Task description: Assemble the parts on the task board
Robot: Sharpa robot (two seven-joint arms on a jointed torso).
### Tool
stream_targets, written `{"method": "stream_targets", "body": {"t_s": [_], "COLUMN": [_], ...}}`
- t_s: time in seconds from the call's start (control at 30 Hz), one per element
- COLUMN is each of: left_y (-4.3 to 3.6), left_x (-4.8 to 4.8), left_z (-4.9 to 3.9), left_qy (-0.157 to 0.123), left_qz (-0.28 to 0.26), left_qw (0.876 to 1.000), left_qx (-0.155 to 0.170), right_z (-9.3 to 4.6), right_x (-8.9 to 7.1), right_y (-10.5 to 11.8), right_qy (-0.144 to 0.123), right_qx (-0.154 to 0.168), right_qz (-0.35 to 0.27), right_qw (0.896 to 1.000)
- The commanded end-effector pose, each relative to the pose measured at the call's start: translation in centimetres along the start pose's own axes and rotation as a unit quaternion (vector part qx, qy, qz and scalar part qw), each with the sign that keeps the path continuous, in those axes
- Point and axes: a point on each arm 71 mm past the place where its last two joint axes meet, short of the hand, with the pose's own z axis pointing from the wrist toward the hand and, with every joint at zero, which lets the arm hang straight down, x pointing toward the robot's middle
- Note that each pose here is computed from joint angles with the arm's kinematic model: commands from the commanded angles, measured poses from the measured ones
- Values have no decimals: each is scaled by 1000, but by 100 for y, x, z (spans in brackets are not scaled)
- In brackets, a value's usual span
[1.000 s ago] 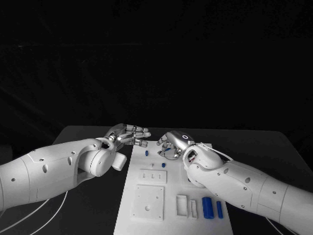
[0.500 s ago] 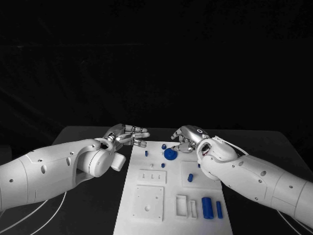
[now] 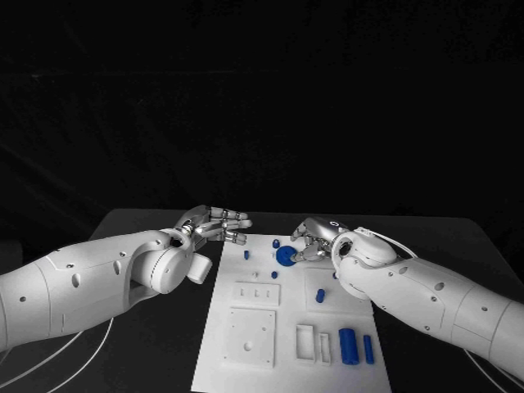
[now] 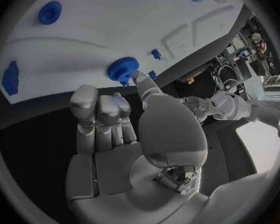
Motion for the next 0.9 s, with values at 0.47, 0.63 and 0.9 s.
{"method": "stream_targets", "body": {"t_s": [0.47, 0.63, 0.9], "left_y": [-16, -16, -16], "left_x": [37, 37, 43], "left_z": [14, 14, 18], "left_qy": [8, 8, 8], "left_qz": [0, 0, 0], "left_qw": [1000, 1000, 1000], "left_qx": [6, 6, 6], "right_z": [74, 89, 114], "right_x": [122, 133, 158], "right_y": [84, 87, 84], "right_qy": [31, 28, 30], "right_qx": [3, 6, 11], "right_qz": [8, 11, 11], "right_qw": [999, 1000, 999]}}
